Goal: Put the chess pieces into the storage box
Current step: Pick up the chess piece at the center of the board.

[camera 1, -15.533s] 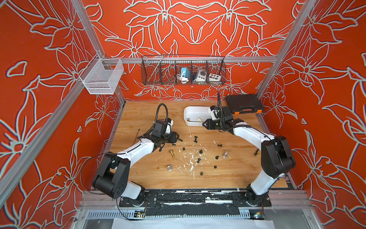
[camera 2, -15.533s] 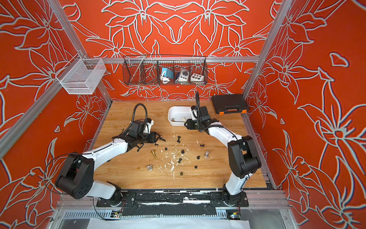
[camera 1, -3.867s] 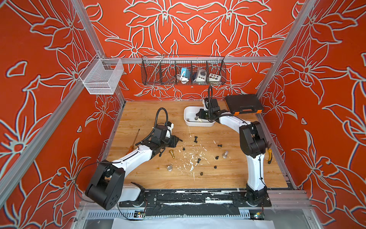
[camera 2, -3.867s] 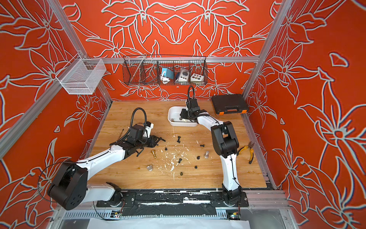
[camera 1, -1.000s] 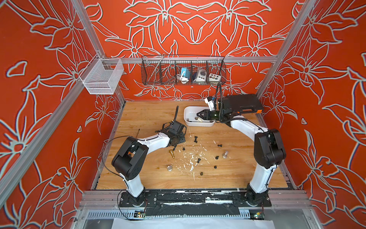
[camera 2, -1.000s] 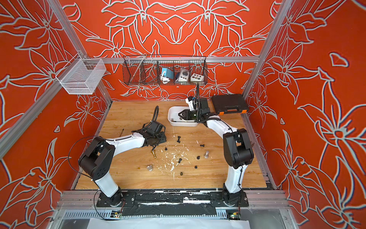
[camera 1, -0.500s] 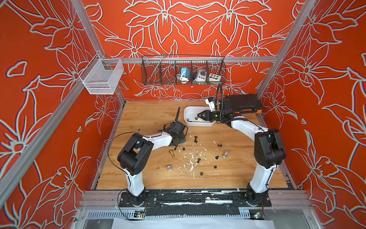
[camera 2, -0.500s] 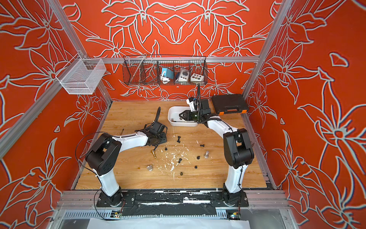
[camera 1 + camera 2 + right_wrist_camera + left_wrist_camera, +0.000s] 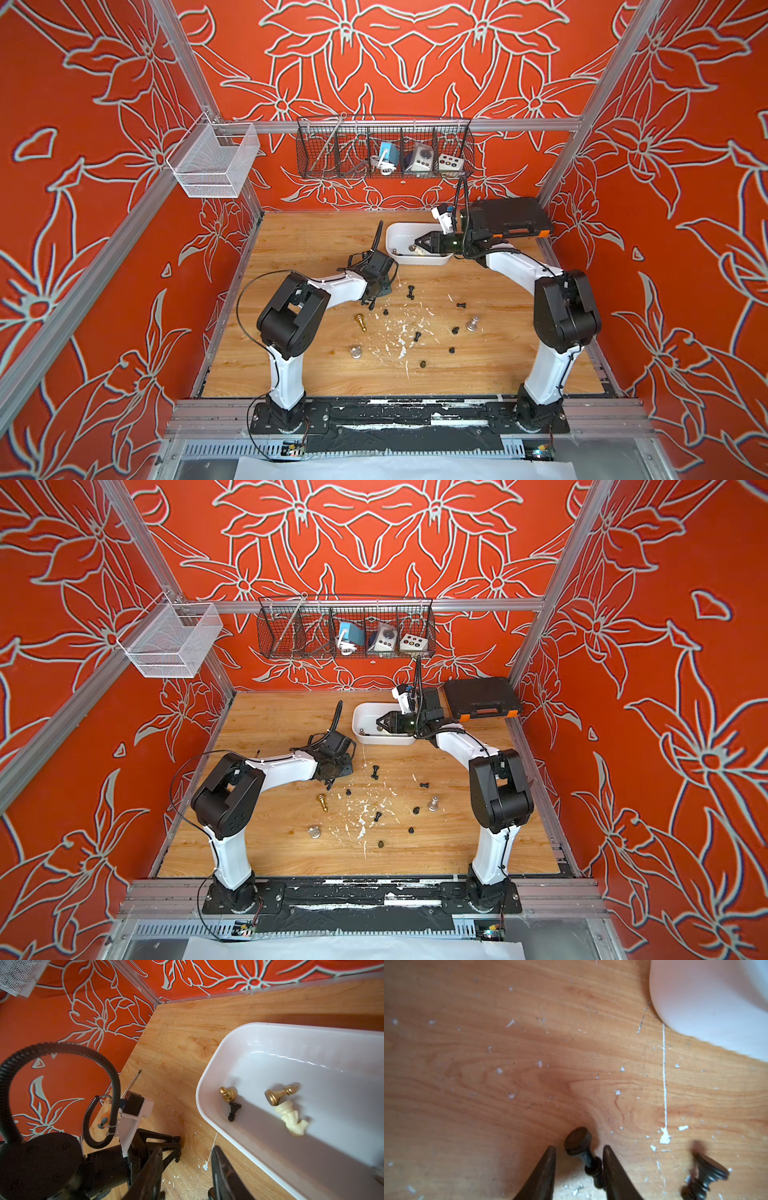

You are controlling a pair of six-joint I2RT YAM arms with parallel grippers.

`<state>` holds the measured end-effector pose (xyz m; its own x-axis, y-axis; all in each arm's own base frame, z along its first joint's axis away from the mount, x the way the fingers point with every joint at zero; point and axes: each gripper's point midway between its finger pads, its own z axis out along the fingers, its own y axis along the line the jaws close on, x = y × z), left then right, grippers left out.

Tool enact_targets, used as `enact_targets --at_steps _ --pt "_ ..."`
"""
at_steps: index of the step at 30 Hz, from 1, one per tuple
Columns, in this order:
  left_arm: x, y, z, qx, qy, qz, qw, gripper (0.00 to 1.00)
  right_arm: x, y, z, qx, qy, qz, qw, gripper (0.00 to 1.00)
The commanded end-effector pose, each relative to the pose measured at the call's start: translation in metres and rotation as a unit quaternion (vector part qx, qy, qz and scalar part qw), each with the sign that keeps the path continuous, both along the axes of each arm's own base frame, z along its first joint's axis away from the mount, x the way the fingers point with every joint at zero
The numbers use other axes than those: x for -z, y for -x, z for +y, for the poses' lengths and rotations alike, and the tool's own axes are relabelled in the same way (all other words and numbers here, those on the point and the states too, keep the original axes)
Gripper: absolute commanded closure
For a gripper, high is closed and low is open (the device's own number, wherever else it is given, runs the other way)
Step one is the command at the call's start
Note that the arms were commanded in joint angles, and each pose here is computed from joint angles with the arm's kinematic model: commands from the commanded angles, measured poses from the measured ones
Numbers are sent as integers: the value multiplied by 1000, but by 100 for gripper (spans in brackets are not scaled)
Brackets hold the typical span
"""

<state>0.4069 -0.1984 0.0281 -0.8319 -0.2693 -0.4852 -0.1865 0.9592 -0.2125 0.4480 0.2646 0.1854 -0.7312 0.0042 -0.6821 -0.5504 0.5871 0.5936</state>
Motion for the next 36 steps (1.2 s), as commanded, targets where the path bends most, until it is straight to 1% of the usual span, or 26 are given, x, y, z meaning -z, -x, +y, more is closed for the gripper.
enact_targets --at_steps 1,10,16,23,29,36 --pt "14 2 6 15 -43 20 999 61 -3 2 -1 -7 -10 -2 1000 59" --pt "17 -9 1 41 -66 22 997 66 -3 2 -1 -8 -12 -1 1000 59" --pt "24 -6 0 55 -73 34 995 70 -2 3 -2 -8 -12 1 1000 59" --pt "28 -1 0 64 -78 39 994 78 -3 3 -2 -9 -13 1 1000 59" --pt "25 -4 -8 86 -89 31 992 80 -4 3 -4 -7 -13 1 1000 59" --pt "13 -9 -13 103 -99 18 990 81 -7 3 -7 -5 -13 -1 1000 59"
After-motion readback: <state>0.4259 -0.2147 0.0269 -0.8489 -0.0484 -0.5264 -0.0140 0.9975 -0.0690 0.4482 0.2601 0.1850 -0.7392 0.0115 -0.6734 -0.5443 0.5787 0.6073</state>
